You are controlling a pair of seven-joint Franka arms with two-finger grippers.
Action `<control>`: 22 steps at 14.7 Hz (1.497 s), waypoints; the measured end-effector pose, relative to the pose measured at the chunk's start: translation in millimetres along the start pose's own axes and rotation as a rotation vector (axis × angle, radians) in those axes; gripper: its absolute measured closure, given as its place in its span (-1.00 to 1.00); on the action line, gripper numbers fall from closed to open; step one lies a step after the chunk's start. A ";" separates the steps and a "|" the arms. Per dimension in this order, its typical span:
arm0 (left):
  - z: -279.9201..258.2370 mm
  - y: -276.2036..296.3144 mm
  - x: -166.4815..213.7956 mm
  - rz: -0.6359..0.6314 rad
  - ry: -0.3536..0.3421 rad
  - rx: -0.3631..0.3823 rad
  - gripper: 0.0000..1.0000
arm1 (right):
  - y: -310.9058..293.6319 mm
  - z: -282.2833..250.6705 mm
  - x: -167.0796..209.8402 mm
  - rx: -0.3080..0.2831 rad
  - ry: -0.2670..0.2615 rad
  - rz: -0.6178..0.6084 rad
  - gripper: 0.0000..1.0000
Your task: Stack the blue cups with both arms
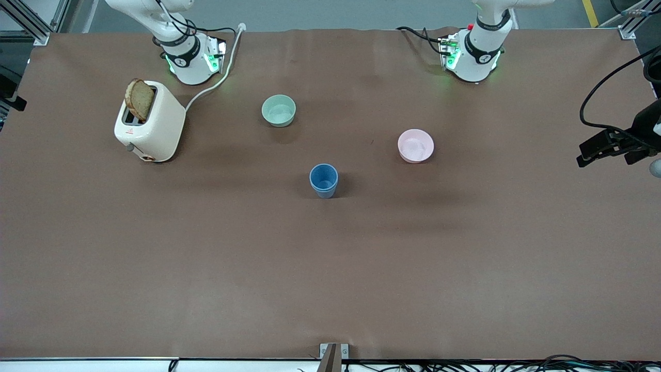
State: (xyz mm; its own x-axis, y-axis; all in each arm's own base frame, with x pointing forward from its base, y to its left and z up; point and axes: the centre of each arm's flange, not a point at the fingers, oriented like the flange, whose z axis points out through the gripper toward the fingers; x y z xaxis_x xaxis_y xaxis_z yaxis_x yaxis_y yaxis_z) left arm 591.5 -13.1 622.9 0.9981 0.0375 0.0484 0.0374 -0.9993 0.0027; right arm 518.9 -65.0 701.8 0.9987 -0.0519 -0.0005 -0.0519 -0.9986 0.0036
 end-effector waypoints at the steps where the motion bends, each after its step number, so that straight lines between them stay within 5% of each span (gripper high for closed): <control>1: 0.4 0.0 -0.5 0.000 -0.004 0.000 -1.00 | -2.3 0.7 0.8 0.000 -0.001 -0.004 -1.00; 22: -4.3 7.8 -2.0 0.014 -0.005 -0.001 -1.00 | -8.5 0.1 2.1 -0.002 0.007 -0.017 -1.00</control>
State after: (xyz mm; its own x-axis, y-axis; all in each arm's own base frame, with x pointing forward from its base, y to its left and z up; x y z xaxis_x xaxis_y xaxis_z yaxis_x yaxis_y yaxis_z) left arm 589.5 -20.9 627.1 0.9988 0.0238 0.0432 0.0237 -0.9997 0.0033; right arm 521.4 -56.7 701.7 0.9994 -0.0353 0.0063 -0.0354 -0.9994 0.0052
